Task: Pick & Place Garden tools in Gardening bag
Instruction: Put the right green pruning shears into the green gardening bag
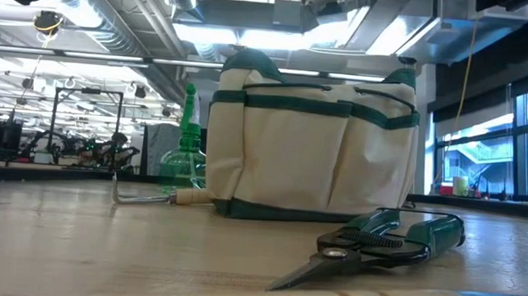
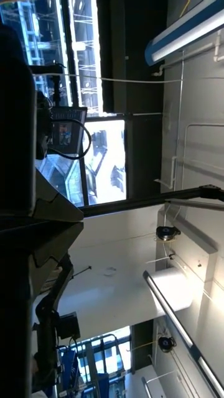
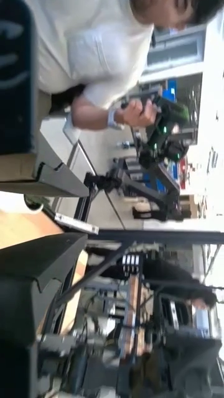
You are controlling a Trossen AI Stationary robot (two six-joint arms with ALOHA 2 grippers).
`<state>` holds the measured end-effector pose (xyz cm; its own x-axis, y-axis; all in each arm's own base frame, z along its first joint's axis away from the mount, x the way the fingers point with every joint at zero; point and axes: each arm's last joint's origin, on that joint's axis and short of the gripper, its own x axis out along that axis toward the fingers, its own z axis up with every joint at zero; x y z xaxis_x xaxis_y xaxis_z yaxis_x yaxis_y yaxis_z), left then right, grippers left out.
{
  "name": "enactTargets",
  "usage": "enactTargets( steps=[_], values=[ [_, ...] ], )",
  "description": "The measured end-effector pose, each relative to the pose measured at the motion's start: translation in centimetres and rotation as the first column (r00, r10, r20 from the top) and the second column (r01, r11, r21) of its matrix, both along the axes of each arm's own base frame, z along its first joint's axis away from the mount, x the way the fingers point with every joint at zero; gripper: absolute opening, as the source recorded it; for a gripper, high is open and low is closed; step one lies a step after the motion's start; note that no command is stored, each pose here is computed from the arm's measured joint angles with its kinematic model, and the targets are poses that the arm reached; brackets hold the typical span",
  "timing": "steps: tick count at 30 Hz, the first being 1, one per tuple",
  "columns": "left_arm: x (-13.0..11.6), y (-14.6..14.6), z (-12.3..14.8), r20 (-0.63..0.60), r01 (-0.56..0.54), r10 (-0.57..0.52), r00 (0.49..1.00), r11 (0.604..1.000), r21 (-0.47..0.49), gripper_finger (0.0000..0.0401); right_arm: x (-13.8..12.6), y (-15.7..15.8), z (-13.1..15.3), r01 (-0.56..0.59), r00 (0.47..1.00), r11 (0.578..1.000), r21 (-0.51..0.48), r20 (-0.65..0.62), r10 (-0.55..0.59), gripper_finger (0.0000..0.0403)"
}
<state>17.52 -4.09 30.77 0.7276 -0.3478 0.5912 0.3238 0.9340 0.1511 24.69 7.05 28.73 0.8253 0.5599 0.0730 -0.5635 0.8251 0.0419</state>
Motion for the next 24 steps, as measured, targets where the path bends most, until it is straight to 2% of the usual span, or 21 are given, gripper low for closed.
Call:
enactTargets(
  steps=[7,13,24],
  values=[
    [0.00,0.00,0.00,0.000,0.000,0.000,1.000,1.000,0.000,0.0006,0.07,-0.08,-0.26,0.034,0.999,0.999,-0.007,-0.024,-0.035,0.0106],
    [0.00,0.01,0.00,0.000,-0.001,0.001,1.000,1.000,0.000,0.0006,0.07,-0.08,-0.87,0.034,0.998,0.997,-0.064,-0.058,-0.038,0.0106],
    [0.01,0.01,-0.02,0.007,-0.016,0.016,1.000,1.000,0.018,0.0006,-0.01,0.20,-0.97,0.018,0.997,0.998,-0.066,-0.068,-0.022,0.0106]
  ],
)
